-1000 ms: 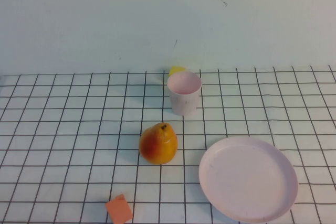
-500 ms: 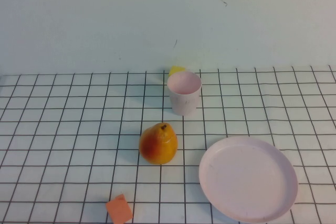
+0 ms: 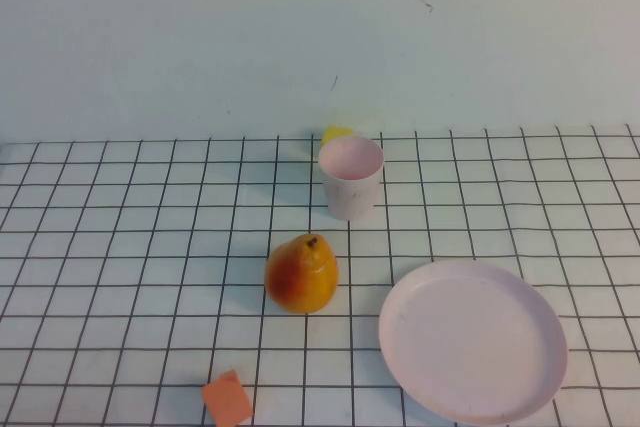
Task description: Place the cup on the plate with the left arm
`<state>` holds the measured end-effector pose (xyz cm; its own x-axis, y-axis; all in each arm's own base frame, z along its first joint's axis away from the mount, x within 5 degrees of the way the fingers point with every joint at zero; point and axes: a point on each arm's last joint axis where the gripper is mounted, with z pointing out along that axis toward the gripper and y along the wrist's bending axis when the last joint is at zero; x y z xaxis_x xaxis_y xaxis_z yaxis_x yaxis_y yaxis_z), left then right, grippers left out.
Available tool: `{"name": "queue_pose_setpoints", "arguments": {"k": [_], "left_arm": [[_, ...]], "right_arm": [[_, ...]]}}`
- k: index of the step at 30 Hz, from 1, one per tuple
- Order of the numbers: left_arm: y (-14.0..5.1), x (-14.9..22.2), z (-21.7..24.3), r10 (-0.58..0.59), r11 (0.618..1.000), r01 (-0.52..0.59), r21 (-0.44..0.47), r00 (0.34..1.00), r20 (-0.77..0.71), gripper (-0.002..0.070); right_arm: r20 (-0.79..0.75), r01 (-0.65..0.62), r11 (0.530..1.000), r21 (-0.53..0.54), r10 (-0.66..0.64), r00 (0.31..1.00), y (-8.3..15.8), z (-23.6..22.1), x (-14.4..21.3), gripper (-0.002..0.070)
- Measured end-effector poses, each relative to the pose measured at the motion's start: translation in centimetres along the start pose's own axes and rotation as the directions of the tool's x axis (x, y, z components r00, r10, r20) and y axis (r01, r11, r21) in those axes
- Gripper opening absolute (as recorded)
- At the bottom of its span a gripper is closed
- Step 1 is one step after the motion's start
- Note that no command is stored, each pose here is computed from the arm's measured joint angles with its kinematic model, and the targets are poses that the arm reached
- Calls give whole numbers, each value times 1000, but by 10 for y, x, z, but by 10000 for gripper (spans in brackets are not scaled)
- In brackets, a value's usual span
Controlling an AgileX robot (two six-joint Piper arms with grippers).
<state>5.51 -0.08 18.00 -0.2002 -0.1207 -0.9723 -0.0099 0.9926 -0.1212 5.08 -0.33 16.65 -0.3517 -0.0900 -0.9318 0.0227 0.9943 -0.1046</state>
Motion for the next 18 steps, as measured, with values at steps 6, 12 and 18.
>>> {"name": "queue_pose_setpoints", "arguments": {"k": [6, 12, 18], "left_arm": [[-2, -15, -1, 4, 1000, -7, 19, 986, 164, -2], [-3, -25, -4, 1, 999, -10, 33, 961, 278, -2], [-3, -27, -4, 2, 999, -13, 36, 953, 302, -2]], "right_arm": [[0, 0, 1000, 0, 0, 1000, 0, 0, 0, -2], [0, 0, 1000, 0, 0, 1000, 0, 0, 0, -2], [0, 0, 1000, 0, 0, 1000, 0, 0, 0, -2]]}}
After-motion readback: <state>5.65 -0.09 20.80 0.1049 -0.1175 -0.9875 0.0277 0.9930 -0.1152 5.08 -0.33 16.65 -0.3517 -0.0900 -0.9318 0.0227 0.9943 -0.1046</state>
